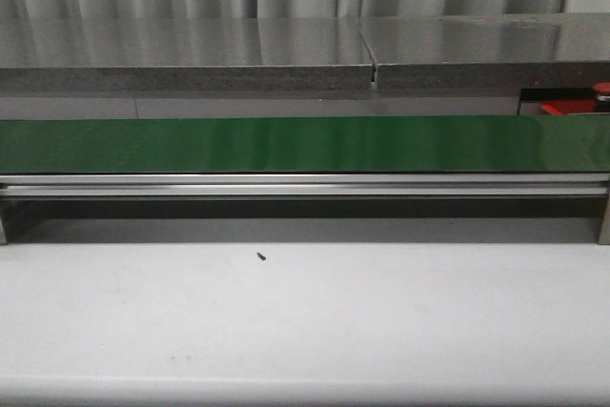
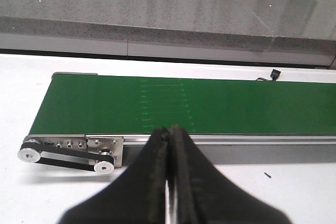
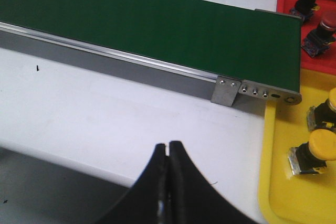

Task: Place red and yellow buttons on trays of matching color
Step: 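Raise the right gripper away from the red tray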

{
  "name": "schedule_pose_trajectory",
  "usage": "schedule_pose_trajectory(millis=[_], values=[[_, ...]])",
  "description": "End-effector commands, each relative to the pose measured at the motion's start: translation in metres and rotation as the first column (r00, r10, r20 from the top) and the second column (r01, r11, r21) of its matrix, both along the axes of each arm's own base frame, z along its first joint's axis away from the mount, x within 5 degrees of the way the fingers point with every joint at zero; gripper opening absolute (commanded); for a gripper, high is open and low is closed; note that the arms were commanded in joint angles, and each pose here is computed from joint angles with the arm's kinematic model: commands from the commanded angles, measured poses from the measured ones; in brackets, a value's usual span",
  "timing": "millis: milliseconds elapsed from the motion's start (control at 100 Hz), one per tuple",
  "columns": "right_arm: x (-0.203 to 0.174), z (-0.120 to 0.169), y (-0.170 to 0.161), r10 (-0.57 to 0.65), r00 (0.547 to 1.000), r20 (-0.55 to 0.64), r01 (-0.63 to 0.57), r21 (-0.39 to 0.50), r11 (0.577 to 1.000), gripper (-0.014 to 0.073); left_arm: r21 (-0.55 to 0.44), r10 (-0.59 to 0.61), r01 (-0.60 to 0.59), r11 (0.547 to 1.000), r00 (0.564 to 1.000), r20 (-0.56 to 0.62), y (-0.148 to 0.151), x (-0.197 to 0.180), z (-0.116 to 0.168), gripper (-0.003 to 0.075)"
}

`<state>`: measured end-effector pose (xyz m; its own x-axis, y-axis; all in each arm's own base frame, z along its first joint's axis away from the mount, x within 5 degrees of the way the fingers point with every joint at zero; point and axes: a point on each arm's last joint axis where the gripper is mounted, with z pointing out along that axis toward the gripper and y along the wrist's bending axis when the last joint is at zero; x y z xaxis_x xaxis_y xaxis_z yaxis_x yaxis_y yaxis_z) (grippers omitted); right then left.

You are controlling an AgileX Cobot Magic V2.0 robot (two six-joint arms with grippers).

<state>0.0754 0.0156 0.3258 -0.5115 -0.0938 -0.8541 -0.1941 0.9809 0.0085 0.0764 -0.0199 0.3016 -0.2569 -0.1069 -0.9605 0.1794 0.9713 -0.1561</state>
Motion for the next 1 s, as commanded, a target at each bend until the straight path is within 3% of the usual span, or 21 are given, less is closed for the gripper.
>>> schedule_pose_trajectory(millis=[0, 230, 440, 770, 990], values=[[0.003, 0.013, -0.001, -0.014, 0.997, 0.077, 0.013, 0.006, 1.0, -0.0117, -0.031, 0.022, -0.02, 0.999, 0.997, 0.071, 0.001, 0.001, 0.013, -0.0019], [0.003, 0.013, -0.002, -0.023, 0.996, 0.089, 0.023, -0.006, 1.0, -0.0117, -0.031, 0.022, -0.02, 0.999, 0.997, 0.071, 0.001, 0.001, 0.013, -0.0019], [-0.001, 0.007, -0.002, -0.027, 0.971, 0.238, 0.03, -0.01, 0.999, -0.0117, -0.031, 0.022, -0.02, 0.999, 0.997, 0.071, 0.001, 0.001, 0.013, -0.0019], [-0.023, -0.056, -0.018, -0.189, 0.91, 0.37, 0.199, 0.011, 0.98, -0.0117, -0.031, 0.022, -0.02, 0.999, 0.997, 0.071, 0.001, 0.001, 0.013, -0.0019], [-0.025, -0.096, -0.018, -0.178, 0.87, 0.46, 0.191, 0.017, 0.981, -0.0117, -0.031, 0.022, -0.02, 0.999, 0.997, 0.071, 0.001, 0.001, 0.013, -0.0019]])
